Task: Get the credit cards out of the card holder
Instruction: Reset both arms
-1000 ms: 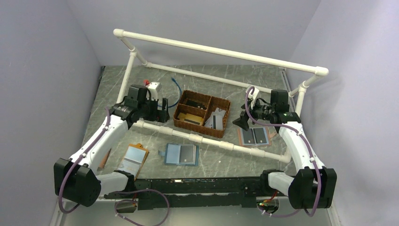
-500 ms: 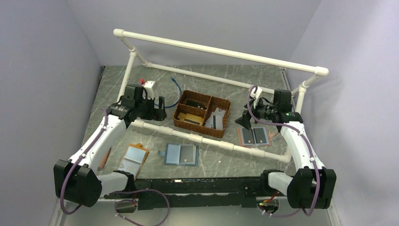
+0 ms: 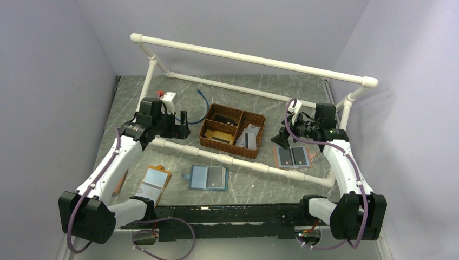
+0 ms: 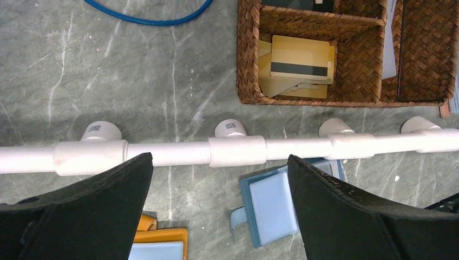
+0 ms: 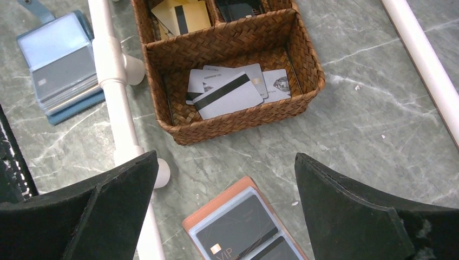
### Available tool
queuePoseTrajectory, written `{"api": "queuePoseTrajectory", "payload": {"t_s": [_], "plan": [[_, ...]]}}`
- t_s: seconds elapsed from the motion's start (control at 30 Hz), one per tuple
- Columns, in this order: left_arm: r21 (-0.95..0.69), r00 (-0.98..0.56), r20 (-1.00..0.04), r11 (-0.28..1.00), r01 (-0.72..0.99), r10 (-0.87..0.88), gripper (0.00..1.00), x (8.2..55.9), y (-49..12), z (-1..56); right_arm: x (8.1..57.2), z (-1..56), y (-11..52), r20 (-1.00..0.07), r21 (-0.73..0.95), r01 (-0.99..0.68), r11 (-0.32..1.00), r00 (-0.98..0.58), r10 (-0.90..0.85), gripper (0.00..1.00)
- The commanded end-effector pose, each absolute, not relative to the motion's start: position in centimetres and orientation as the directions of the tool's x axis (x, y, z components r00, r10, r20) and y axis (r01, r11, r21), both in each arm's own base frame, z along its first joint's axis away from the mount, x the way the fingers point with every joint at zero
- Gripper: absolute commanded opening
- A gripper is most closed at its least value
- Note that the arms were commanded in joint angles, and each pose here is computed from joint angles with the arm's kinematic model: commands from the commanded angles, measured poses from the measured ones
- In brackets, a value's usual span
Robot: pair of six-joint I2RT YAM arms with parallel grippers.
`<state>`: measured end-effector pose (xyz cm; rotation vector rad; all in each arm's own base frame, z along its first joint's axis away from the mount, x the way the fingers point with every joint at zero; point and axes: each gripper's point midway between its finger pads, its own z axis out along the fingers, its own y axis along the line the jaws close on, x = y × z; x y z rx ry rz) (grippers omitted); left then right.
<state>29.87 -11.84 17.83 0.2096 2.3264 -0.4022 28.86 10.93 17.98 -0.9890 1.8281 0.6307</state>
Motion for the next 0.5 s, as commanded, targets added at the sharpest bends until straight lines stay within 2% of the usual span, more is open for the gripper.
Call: {"api": "queuePoseTrajectory", "payload": {"t_s": [0.0,0.47], "plan": [[-0.203,-0.652,-0.757,0.933,0.298,0.043,0.99,30.27,-11.71,19.20,29.40,19.73,11.02,-0.914,-0.039,-0.850,0.525,-0.181,-0.362,1.00],[-0.198,-0.635,-0.772,0.935,0.295,0.037,0.99,30.11,-11.44,19.76,29.21,20.19,10.73,-0.919,-0.054,-0.849,0.526,-0.164,-0.358,1.00]]}}
